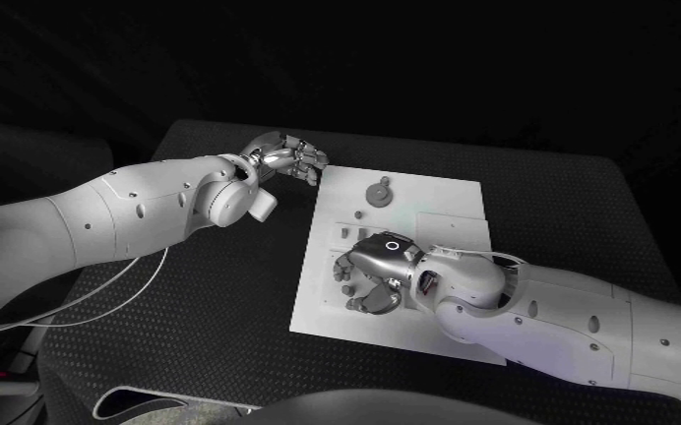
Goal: Assemble the parts on the task board
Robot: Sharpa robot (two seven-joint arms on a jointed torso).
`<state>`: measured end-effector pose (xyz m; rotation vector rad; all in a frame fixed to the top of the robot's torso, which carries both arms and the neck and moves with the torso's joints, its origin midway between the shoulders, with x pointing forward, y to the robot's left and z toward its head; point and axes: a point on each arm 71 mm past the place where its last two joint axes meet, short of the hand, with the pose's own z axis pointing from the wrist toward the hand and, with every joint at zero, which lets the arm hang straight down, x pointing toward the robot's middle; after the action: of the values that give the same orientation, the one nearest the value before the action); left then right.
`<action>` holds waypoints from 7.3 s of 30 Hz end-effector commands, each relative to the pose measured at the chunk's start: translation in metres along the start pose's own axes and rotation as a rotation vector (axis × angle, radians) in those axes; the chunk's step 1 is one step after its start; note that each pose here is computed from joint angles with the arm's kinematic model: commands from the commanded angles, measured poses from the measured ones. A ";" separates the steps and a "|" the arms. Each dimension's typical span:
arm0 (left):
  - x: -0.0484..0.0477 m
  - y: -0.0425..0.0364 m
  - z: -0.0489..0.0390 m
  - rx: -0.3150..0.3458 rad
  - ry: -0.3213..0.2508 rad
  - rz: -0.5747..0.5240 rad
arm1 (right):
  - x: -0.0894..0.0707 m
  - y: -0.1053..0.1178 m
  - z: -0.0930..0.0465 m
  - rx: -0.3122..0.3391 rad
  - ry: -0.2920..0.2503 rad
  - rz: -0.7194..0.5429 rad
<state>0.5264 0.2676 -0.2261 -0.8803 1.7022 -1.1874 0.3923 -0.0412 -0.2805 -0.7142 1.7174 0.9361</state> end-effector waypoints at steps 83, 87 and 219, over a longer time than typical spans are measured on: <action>-0.0023 -0.0002 0.0056 0.009 -0.008 -0.007 | -0.050 -0.128 -0.126 0.571 0.076 0.558; -0.0025 0.0001 0.0063 0.009 -0.008 -0.006 | -0.038 -0.128 -0.138 0.636 0.155 0.592; 0.0010 0.0001 0.0035 0.001 0.022 -0.015 | 0.001 -0.084 -0.097 0.717 0.360 0.671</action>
<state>0.5295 0.2677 -0.2282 -0.8860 1.7125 -1.1900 0.4146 -0.1691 -0.2833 0.2193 2.4634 0.5392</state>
